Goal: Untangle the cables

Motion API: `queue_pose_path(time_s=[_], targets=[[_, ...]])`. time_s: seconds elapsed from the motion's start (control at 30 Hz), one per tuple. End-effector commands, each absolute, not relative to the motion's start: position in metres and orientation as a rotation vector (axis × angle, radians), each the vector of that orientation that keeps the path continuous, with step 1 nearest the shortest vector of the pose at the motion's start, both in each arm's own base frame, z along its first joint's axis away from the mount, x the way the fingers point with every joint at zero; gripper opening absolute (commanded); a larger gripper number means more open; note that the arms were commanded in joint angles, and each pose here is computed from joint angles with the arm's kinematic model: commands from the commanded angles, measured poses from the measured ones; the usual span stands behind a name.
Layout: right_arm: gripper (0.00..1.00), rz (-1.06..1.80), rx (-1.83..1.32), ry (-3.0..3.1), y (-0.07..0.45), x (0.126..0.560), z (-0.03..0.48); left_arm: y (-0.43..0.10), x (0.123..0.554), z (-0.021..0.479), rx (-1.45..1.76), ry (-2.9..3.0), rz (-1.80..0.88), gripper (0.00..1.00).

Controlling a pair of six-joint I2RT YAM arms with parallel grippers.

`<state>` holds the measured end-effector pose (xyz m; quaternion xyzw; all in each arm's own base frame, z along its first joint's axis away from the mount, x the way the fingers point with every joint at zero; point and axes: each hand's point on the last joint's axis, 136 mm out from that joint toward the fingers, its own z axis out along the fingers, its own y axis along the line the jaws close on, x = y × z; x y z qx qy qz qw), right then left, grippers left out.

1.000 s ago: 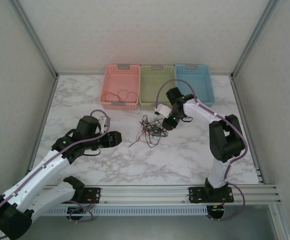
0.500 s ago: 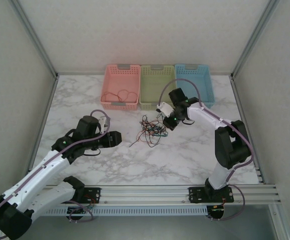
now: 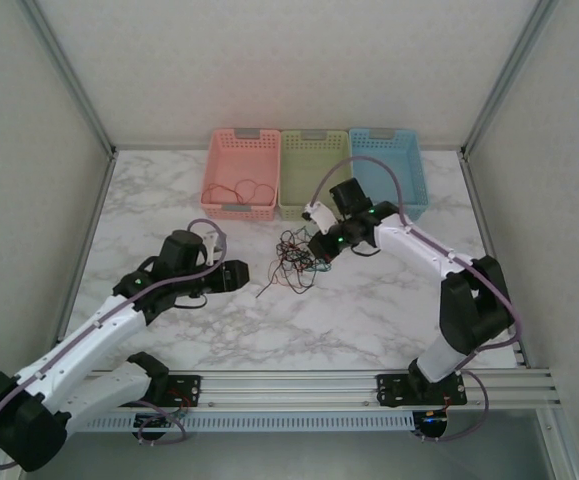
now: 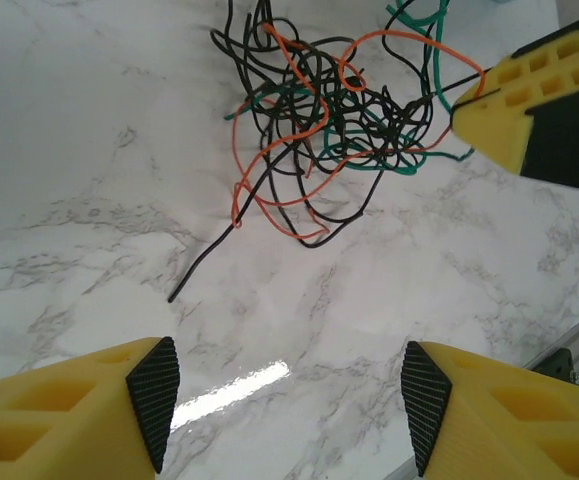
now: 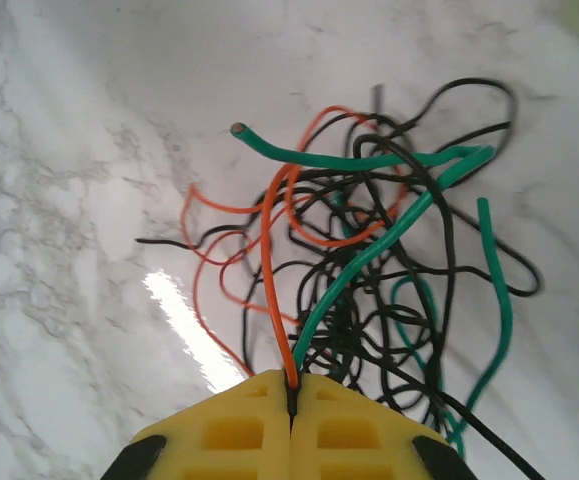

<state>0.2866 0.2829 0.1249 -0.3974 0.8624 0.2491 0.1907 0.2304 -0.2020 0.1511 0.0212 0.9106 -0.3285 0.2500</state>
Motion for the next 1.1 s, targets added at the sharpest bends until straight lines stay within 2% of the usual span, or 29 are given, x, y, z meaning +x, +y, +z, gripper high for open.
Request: queue_pose_path(time_s=[0.0, 0.13, 0.3, 0.47, 0.67, 0.8, 0.93, 1.07], targets=[[0.0, 0.725, -1.0, 2.492, 0.302, 0.293, 0.11, -0.223, 0.242, 0.144, 0.07, 2.452, -0.989, 0.64], [0.0, 0.766, -0.954, 2.498, 0.321, 0.294, 0.108, -0.225, 0.251, 0.132, 0.064, 2.453, -0.96, 0.66], [0.0, 0.999, -0.934, 2.487, 0.36, 0.277, 0.114, -0.227, 0.256, 0.118, 0.055, 2.461, -0.953, 0.67], [0.0, 0.867, -0.96, 2.508, 0.353, 0.28, 0.11, -0.228, 0.258, 0.11, 0.041, 2.466, -0.951, 0.67], [0.18, 0.765, -0.968, 2.546, 0.334, 0.279, 0.105, -0.233, 0.267, 0.102, 0.047, 2.486, -0.932, 0.67], [0.29, 0.741, -0.935, 2.546, 0.324, 0.28, 0.11, -0.237, 0.271, 0.099, 0.049, 2.491, -0.944, 0.62], [0.35, 0.762, -0.908, 2.513, 0.314, 0.279, 0.125, -0.238, 0.271, 0.097, 0.052, 2.499, -0.941, 0.58], [0.36, 0.744, -0.871, 2.491, 0.297, 0.279, 0.134, -0.238, 0.272, 0.096, 0.055, 2.506, -0.929, 0.56]])
